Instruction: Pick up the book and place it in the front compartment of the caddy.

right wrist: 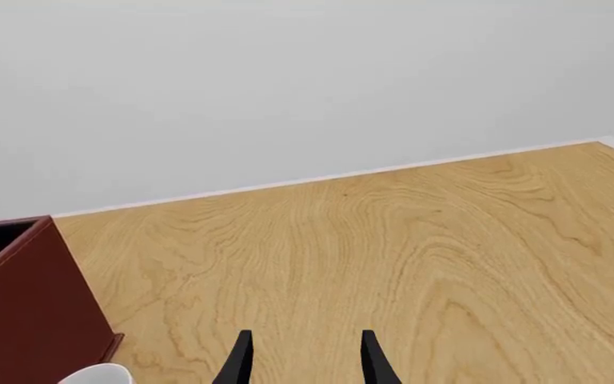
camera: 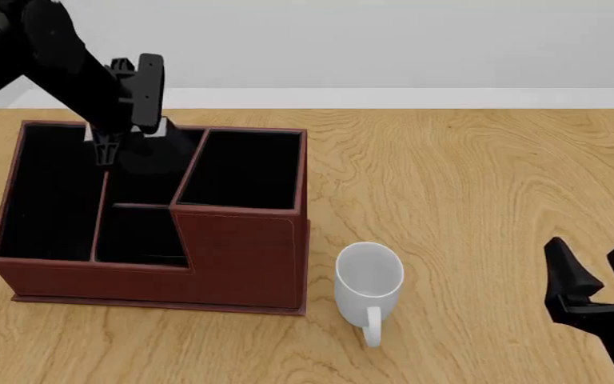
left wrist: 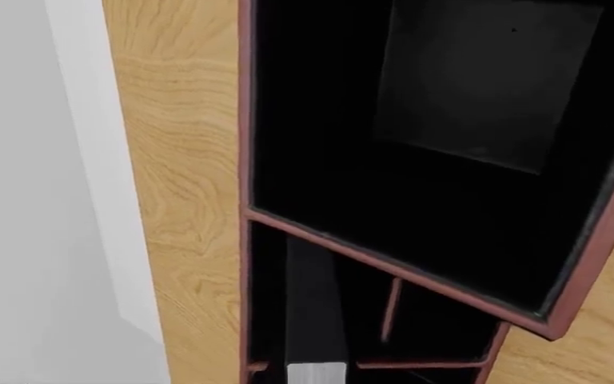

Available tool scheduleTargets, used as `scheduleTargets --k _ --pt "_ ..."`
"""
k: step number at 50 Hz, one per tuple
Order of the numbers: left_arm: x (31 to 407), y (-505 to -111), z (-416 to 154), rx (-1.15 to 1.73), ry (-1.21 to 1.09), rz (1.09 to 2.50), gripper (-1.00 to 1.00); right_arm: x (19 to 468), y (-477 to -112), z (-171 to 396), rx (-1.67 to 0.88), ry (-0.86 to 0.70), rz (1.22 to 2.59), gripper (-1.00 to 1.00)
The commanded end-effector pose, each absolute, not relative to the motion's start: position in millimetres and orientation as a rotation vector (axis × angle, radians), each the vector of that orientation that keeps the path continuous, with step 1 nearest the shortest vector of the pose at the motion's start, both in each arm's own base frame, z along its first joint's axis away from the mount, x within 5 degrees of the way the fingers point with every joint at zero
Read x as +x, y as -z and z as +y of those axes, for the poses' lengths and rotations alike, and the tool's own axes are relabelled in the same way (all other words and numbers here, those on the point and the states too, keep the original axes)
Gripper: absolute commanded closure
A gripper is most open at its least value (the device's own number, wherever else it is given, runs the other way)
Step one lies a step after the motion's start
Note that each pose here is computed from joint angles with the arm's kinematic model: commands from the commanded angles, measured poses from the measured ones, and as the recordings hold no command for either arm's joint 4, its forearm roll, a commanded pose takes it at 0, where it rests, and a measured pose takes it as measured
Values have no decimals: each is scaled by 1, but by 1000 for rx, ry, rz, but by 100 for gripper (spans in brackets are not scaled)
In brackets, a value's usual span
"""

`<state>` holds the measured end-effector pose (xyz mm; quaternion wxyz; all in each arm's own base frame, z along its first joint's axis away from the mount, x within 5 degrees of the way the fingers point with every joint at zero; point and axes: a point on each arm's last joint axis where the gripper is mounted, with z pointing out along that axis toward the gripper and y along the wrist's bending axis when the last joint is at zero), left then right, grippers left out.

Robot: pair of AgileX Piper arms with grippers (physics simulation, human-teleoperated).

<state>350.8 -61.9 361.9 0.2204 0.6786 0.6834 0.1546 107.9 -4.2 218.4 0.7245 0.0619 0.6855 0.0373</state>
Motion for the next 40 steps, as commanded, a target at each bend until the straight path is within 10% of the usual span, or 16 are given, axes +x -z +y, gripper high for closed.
scheduleTargets --k 1,40 --pt "374 -318 -78 1954 -369 1899 100 109 -217 -4 136 -82 1516 -100" --pt "371 -305 -64 1975 -361 1933 100 110 -216 -4 138 -83 1518 -100"
